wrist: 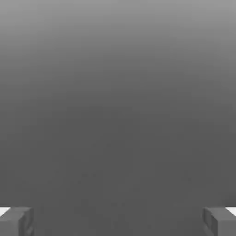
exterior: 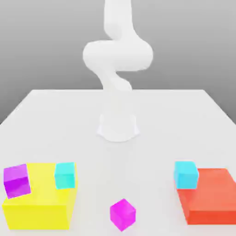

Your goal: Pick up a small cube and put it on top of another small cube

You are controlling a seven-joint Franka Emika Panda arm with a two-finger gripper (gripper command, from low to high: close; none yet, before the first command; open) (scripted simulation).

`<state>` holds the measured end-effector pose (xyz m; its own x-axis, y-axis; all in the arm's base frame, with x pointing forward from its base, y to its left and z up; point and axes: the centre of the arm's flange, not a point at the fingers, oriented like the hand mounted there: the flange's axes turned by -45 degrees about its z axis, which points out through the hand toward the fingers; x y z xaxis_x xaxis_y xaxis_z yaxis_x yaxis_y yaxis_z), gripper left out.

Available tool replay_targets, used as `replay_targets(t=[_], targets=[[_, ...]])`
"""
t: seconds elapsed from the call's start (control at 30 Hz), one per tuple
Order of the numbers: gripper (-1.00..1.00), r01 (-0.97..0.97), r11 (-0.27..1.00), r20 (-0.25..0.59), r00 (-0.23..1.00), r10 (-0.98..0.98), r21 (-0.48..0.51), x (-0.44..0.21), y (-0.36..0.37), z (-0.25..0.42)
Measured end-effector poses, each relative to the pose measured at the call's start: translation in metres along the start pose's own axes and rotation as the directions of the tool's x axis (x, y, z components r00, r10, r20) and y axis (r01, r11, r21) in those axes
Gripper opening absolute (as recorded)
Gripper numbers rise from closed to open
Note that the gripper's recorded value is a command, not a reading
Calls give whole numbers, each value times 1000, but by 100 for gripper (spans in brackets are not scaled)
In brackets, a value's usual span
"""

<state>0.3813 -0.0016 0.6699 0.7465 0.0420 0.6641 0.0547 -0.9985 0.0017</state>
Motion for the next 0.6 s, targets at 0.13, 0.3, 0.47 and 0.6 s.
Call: replay_targets(t=[0.13,0.3,0.47,0.6], targets=[[0,88,994,116,989,-95,60,-13,0,87],[0,185,973,242,946,-214,137,-49,-5,185],[0,272,938,353,874,-334,214,-103,-11,271],[0,337,900,430,794,-430,277,-158,-16,328]])
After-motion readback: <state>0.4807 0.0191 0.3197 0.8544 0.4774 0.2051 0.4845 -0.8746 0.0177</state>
